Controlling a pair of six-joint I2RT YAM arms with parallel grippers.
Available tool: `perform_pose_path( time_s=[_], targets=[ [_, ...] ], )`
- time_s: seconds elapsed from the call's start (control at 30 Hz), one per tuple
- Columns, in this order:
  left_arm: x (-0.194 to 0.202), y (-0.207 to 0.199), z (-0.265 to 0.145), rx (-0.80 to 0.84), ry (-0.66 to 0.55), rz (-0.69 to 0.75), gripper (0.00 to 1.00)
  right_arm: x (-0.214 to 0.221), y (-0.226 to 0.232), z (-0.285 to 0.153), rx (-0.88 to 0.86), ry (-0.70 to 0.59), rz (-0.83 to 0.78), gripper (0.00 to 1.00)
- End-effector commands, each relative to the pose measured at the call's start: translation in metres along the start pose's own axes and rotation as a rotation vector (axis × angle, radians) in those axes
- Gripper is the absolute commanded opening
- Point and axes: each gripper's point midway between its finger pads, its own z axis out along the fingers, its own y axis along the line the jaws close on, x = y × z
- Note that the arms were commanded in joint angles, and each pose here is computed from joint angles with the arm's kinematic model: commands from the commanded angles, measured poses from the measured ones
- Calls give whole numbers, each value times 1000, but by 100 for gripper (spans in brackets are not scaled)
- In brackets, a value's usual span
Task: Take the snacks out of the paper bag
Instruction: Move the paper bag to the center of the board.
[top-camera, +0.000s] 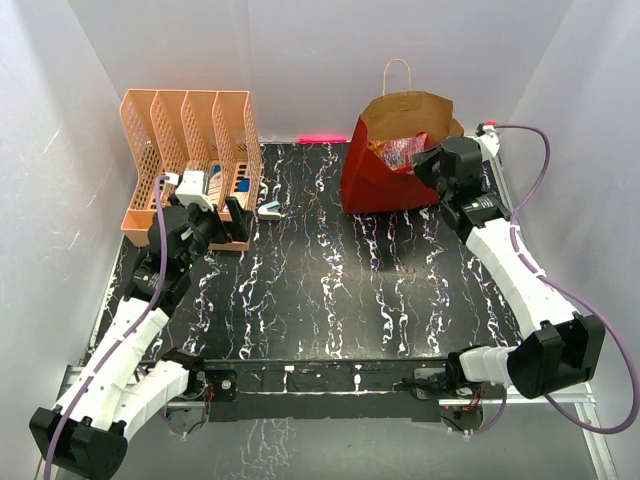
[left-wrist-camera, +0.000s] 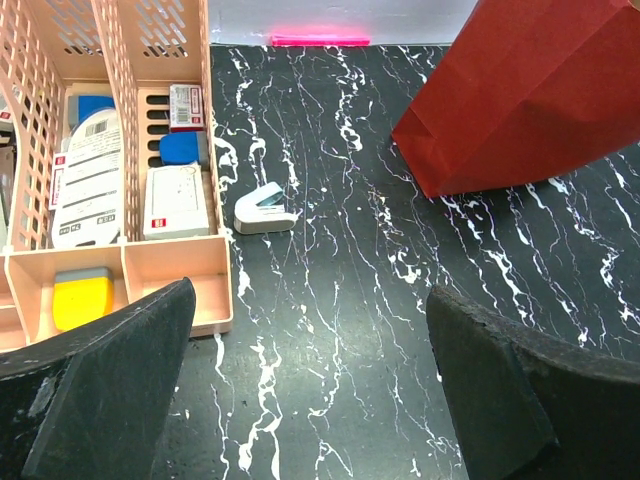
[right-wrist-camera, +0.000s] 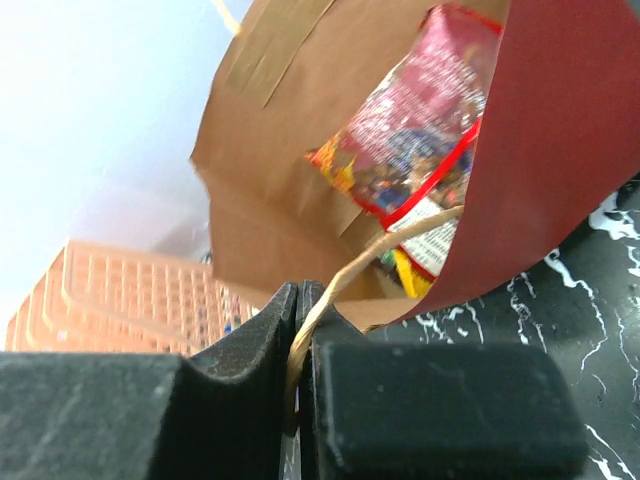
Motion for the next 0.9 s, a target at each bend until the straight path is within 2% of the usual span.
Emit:
perform_pose_path(
  time_s=[0.0,0.1,0.2,0.33,0.53,0.67,0.87],
  targets=[
    [3,-4,3,22,6,13,98,-10,74,-52,-380,79,-102,7],
    [7,-11,7,63,25,14,98,7,88,-94,-578,164,-187,7],
    [13,-24,11,132,55,-7,98,20,82,-129,-668,230,-218,7],
    [-3,-71,7,368,100,-55,95,19,54,-164,-616,236,-291,7],
    [-61,-143,-14,717,146,-265,96,6,-2,-200,-474,144,-419,8],
    [-74,-161,-17,744,147,-413,97,4,-24,-219,-451,114,-480,8],
    [-56,-177,4,668,228,-584,98,6,-50,-233,-398,85,-446,8]
  ],
)
